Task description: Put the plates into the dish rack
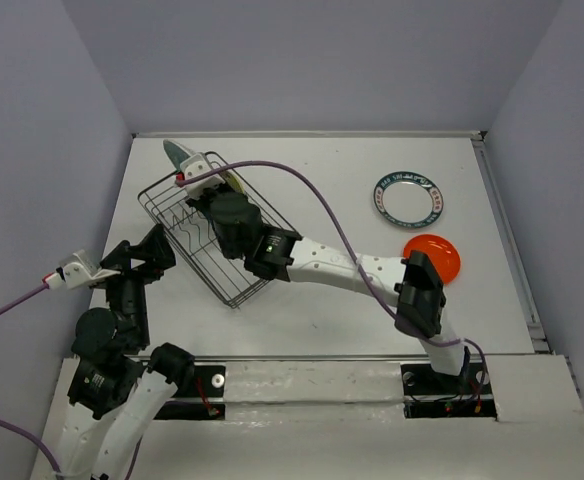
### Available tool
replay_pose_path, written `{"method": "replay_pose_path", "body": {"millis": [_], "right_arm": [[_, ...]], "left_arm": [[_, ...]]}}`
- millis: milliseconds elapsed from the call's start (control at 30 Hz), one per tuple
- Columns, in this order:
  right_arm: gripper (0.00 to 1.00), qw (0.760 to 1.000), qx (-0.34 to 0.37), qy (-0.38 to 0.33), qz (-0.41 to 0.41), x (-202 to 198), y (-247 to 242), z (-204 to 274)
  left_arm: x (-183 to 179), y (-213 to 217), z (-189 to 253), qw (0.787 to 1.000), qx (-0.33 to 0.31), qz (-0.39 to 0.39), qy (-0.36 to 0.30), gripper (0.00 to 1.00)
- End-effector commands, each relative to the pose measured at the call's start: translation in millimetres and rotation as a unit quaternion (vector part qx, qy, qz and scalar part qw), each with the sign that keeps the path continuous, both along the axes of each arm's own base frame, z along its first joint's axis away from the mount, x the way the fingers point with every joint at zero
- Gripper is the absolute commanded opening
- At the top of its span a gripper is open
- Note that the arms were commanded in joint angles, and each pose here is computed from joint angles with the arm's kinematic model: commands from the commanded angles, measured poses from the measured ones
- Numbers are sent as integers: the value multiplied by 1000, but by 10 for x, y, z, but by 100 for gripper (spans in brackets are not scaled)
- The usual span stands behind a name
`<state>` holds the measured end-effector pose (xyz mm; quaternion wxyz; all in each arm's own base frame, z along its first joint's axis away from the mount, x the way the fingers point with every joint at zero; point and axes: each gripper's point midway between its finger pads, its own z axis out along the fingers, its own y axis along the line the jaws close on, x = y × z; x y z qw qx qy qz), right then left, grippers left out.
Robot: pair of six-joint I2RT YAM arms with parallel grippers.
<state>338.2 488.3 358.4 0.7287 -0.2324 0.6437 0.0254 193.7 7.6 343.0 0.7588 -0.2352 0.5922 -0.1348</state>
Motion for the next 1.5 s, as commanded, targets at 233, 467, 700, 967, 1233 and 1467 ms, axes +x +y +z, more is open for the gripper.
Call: {"method": "replay_pose_path", "body": {"millis": [233, 467, 700, 967, 1233, 1467], "right_arm": [[7, 981, 162, -105, -13, -234, -191, 1394], [7, 984, 160, -77, -1, -203, -23, 1112], [7, 987, 148, -62, 5, -154, 161, 855], [7, 991, 125, -43, -1, -41, 276, 505], [7, 994, 98, -42, -23, 125, 254, 294], [7, 988, 67, -115, -74, 85, 193, 470]], "left_arm": [[-62, 117, 108, 999, -20, 25, -24, 99], [-81, 160, 112, 999, -25, 35, -25, 99], [-101, 205, 110, 998, -29, 46, -25, 99], [-108, 209, 110, 998, -30, 46, -26, 99], [-105, 194, 113, 998, -29, 42, -26, 99], [-102, 190, 118, 998, -29, 41, -27, 99]]}}
